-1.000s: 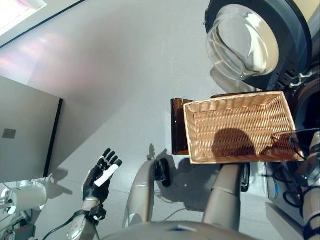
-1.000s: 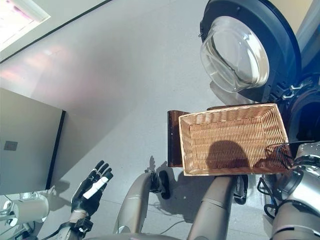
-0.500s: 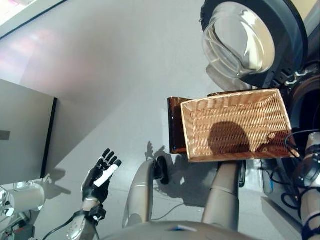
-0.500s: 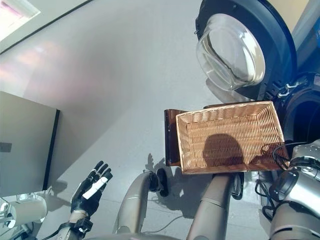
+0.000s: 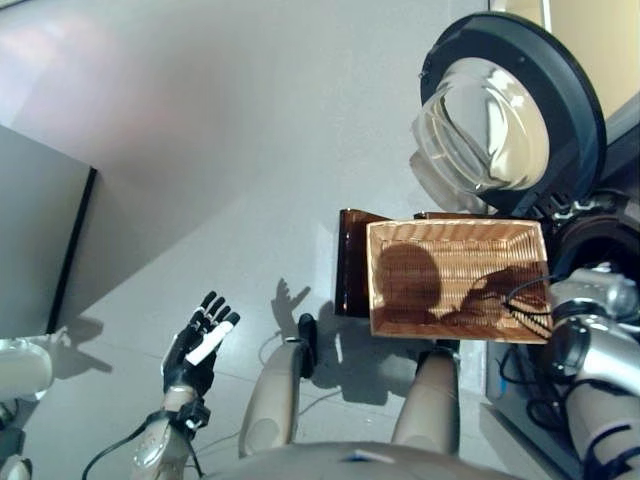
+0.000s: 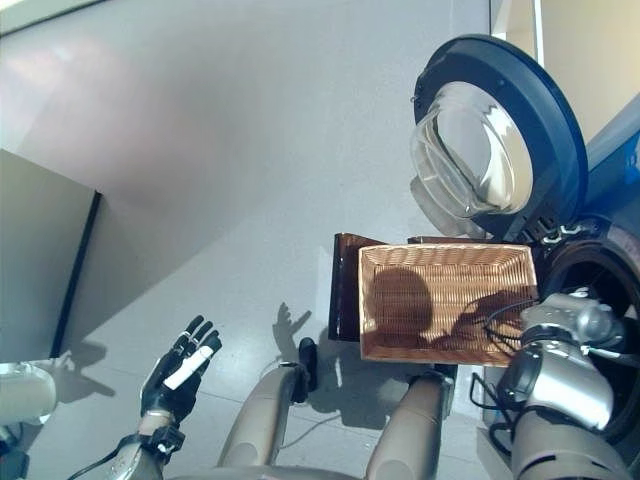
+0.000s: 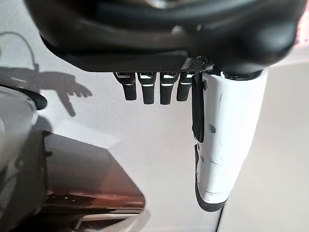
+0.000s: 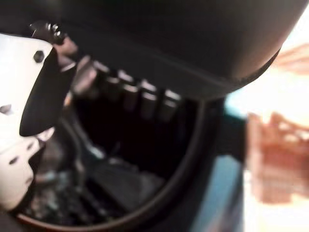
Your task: Pick up the clothes and place them into the washing machine
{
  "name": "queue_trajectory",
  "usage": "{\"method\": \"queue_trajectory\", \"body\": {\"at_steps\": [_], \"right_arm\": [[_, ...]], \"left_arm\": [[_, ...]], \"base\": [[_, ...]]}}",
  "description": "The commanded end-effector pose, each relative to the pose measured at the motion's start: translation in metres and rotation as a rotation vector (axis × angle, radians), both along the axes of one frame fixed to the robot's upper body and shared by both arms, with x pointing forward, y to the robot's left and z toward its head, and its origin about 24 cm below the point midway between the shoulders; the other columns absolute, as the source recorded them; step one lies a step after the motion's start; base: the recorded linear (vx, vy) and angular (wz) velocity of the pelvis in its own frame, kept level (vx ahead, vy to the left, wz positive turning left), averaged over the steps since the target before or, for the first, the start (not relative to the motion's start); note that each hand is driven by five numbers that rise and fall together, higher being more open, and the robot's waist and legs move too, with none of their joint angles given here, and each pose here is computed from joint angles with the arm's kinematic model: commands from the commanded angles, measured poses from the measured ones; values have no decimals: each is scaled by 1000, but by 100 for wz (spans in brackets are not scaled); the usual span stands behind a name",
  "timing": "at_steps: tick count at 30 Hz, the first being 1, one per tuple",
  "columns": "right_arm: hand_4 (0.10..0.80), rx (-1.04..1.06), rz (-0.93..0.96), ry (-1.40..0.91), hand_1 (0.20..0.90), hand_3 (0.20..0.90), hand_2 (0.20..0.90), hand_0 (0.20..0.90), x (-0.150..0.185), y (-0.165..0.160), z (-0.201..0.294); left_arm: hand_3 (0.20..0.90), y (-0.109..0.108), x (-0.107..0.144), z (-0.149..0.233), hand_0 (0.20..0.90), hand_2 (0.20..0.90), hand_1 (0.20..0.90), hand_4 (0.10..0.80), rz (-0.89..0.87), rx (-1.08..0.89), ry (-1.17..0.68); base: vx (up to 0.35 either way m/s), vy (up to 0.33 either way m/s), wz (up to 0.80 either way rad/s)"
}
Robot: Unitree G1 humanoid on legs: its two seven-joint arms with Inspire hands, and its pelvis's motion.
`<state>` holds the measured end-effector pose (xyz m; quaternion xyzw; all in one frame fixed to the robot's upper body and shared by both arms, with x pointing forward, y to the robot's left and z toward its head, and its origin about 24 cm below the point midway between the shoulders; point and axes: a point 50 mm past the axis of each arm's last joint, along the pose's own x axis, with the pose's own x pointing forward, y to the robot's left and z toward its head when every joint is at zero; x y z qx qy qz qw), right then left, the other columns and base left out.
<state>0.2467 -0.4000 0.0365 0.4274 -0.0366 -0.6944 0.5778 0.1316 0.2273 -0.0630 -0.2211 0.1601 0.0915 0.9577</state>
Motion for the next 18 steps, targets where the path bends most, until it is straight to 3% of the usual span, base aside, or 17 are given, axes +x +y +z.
{"method": "queue_trajectory", "body": {"at_steps": [1,6,14,18], "right_arm": [[800,-127,57,100,900,900,900,900,-10,-2,-6],[800,-103,149,196,900,900,900,900,-16,14,-33],[800,-83,427,387,900,900,900,900,-25,66,-87],[800,-60,456,415,900,900,900,900,-37,77,-102]], "left_arm": [[900,43,3,25,900,900,900,800,96,137,-122],[900,46,0,21,900,900,900,800,120,145,-102],[900,37,-1,11,900,900,900,800,126,158,-71],[900,35,-3,8,900,900,900,800,132,162,-56]], "base": [[96,-37,-2],[106,-33,-5],[128,-19,-8],[90,0,-4]]}}
